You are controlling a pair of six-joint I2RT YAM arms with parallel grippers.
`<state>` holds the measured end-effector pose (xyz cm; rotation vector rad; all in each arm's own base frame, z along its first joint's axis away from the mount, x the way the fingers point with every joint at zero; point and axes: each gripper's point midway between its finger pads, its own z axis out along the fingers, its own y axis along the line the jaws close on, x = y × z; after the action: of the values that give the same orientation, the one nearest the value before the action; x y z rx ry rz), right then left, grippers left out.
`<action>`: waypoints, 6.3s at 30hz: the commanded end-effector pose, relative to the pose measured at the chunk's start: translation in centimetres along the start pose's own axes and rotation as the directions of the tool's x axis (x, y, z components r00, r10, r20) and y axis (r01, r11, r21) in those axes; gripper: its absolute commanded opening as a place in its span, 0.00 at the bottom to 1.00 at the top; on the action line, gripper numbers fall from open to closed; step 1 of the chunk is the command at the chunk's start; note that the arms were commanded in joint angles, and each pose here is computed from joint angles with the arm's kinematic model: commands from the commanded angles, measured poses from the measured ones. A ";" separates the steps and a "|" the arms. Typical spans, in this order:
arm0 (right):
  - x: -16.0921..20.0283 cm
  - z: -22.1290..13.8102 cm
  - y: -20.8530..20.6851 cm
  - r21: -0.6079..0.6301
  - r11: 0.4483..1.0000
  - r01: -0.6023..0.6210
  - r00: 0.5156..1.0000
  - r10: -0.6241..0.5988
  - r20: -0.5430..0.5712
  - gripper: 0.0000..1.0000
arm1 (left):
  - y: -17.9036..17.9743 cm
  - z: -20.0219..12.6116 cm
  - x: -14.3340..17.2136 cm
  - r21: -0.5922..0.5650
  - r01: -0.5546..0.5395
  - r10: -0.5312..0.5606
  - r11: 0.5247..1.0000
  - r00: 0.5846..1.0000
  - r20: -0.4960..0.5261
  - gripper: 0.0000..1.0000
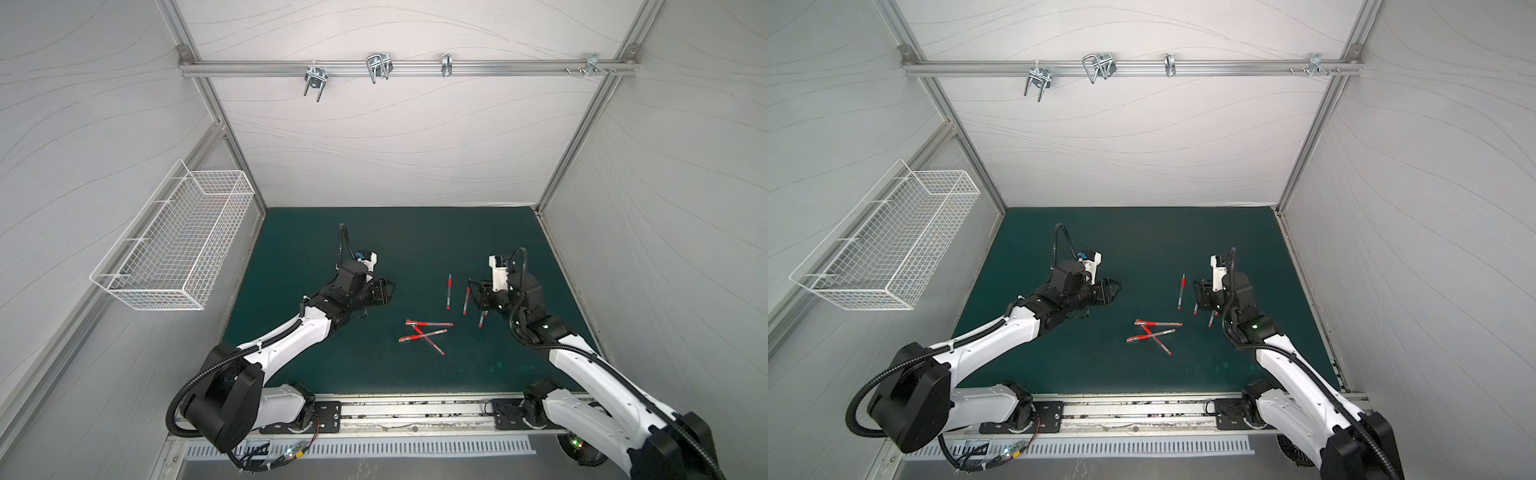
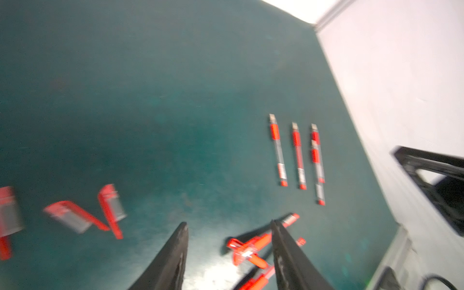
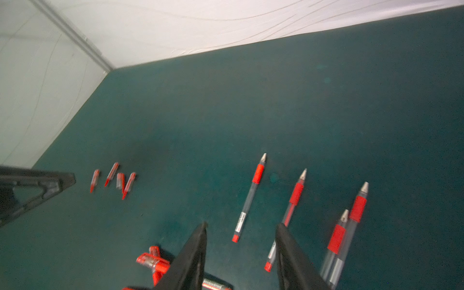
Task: Remove pen caps from pens
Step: Place the pen at the middle-right of the table, then pick up the pen from the bottom-center of the table, then rotate the pen.
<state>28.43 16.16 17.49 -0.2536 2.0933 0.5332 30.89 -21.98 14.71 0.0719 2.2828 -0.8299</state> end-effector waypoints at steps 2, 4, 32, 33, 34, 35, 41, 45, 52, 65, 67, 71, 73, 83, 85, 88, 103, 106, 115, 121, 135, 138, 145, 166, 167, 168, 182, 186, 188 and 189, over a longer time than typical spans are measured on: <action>0.7 0.3 3.4 -0.096 0.989 0.108 0.986 -0.119 -0.119 0.45 | -2.2 -0.9 0.6 0.115 0.128 -0.124 0.985 0.991 -0.043 0.51; 0.8 0.3 4.6 -0.121 0.986 0.116 0.972 -0.138 -0.191 0.45 | -2.2 -1.6 1.9 0.106 0.172 -0.162 0.979 0.982 -0.096 0.49; 13.6 1.1 13.4 -0.469 0.739 0.484 0.546 -0.674 -0.497 0.41 | -0.2 -5.8 11.7 0.092 0.402 -0.356 0.911 0.879 -0.316 0.46; 13.8 1.3 13.4 -0.469 0.732 0.494 0.535 -0.681 -0.501 0.41 | -0.2 -5.8 11.6 0.094 0.401 -0.355 0.911 0.880 -0.315 0.46; 13.9 1.5 13.4 -0.470 0.729 0.498 0.526 -0.685 -0.504 0.41 | -0.2 -5.8 11.6 0.094 0.403 -0.357 0.910 0.880 -0.313 0.46; 14.1 1.8 13.4 -0.473 0.725 0.501 0.516 -0.689 -0.509 0.41 | -0.3 -5.9 11.6 0.095 0.403 -0.356 0.910 0.880 -0.313 0.46; 15.2 3.1 13.2 -0.489 0.695 0.528 0.472 -0.718 -0.511 0.43 | -0.1 -6.1 11.7 0.084 0.401 -0.359 0.912 0.881 -0.309 0.46; 16.1 3.9 12.9 -0.491 0.688 0.534 0.449 -0.723 -0.525 0.44 | 0.2 -6.0 11.9 0.071 0.404 -0.364 0.912 0.878 -0.312 0.45; 17.2 4.7 13.0 -0.513 0.678 0.527 0.423 -0.733 -0.533 0.42 | 0.4 -5.8 12.3 0.061 0.409 -0.369 0.911 0.871 -0.323 0.45; 17.8 5.9 12.9 -0.525 0.651 0.548 0.389 -0.754 -0.529 0.39 | 0.2 -5.9 12.0 0.067 0.407 -0.367 0.911 0.874 -0.319 0.44; 17.9 6.0 12.9 -0.526 0.650 0.549 0.384 -0.755 -0.532 0.38 | 0.2 -5.8 12.0 0.067 0.406 -0.366 0.911 0.874 -0.320 0.44; 18.2 6.0 12.7 -0.525 0.650 0.550 0.376 -0.754 -0.539 0.32 | 0.3 -5.7 12.1 0.064 0.405 -0.365 0.912 0.873 -0.322 0.44; 18.3 6.0 12.7 -0.526 0.650 0.549 0.373 -0.753 -0.542 0.29 | 0.4 -5.7 12.1 0.062 0.404 -0.365 0.913 0.874 -0.322 0.44; 18.9 6.3 12.6 -0.528 0.654 0.542 0.366 -0.749 -0.553 0.25 | 0.5 -5.6 12.3 0.059 0.404 -0.366 0.913 0.873 -0.322 0.44; 19.0 6.3 12.6 -0.528 0.656 0.539 0.364 -0.747 -0.557 0.26 | 0.5 -5.7 12.3 0.062 0.403 -0.364 0.913 0.874 -0.322 0.44; 19.1 6.2 12.8 -0.536 0.658 0.529 0.367 -0.746 -0.555 0.26 | 0.5 -5.8 12.2 0.062 0.403 -0.364 0.913 0.875 -0.318 0.44; 20.4 6.7 13.4 -0.561 0.672 0.483 0.373 -0.738 -0.563 0.31 | 0.8 -5.6 12.4 0.057 0.409 -0.372 0.911 0.873 -0.315 0.44; 20.6 6.8 13.6 -0.570 0.672 0.473 0.377 -0.739 -0.558 0.30 | 0.8 -5.6 12.5 0.057 0.410 -0.374 0.910 0.872 -0.316 0.44; 19.6 6.6 14.2 -0.556 0.699 0.450 0.439 -0.716 -0.543 0.20 | 0.7 -5.7 12.0 0.058 0.411 -0.376 0.910 0.875 -0.304 0.44; 17.5 6.0 14.3 -0.546 0.739 0.396 0.537 -0.668 -0.515 0.11 | -0.4 -6.0 10.3 0.090 0.407 -0.371 0.909 0.888 -0.273 0.44; 1.3 -0.8 11.4 -0.436 0.897 0.070 0.953 -0.189 -0.238 0.00 | -7.2 -7.8 -1.2 0.257 0.279 -0.269 0.925 0.960 -0.075 0.46; -2.0 -2.4 10.5 -0.434 0.901 0.026 0.982 -0.104 -0.156 0.00 | -8.9 -7.6 -3.7 0.290 0.227 -0.228 0.930 0.973 -0.031 0.46; -5.3 -3.0 9.8 -0.432 0.901 0.025 0.997 -0.053 -0.053 0.00 | -10.4 -6.2 -7.4 0.336 0.121 -0.163 0.934 0.982 0.100 0.46; 0.4 1.1 10.4 -0.563 0.821 0.095 0.994 -0.104 0.017 0.00 | -9.3 -2.2 -3.5 0.438 -0.077 0.018 0.895 0.990 0.138 0.47; 0.7 1.2 10.8 -0.573 0.813 0.100 0.994 -0.112 0.015 0.00 | -9.4 -2.2 -3.4 0.442 -0.081 0.020 0.893 0.990 0.141 0.47; 1.0 1.3 11.1 -0.583 0.805 0.109 0.992 -0.123 0.015 0.00 | -9.3 -2.3 -3.4 0.442 -0.085 0.022 0.893 0.989 0.145 0.47; 2.5 1.8 13.1 -0.622 0.765 0.170 0.979 -0.203 0.018 0.00 | -8.8 -0.8 -2.5 0.437 -0.067 0.026 0.897 0.995 0.101 0.46; 2.8 1.9 13.5 -0.629 0.757 0.179 0.976 -0.219 0.014 0.00 | -8.9 -0.6 -2.4 0.443 -0.064 0.026 0.894 0.996 0.091 0.46; 2.9 1.9 13.7 -0.631 0.754 0.182 0.974 -0.224 0.013 0.00 | -9.0 -0.6 -2.4 0.450 -0.064 0.027 0.891 0.996 0.088 0.45; 3.0 2.0 13.7 -0.632 0.753 0.183 0.974 -0.227 0.011 0.00 | -9.0 -0.6 -2.4 0.450 -0.062 0.026 0.891 0.996 0.086 0.45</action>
<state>23.04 28.66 16.83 -0.8514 1.9032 1.1027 29.59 -27.56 18.90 0.2529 2.0548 -1.2601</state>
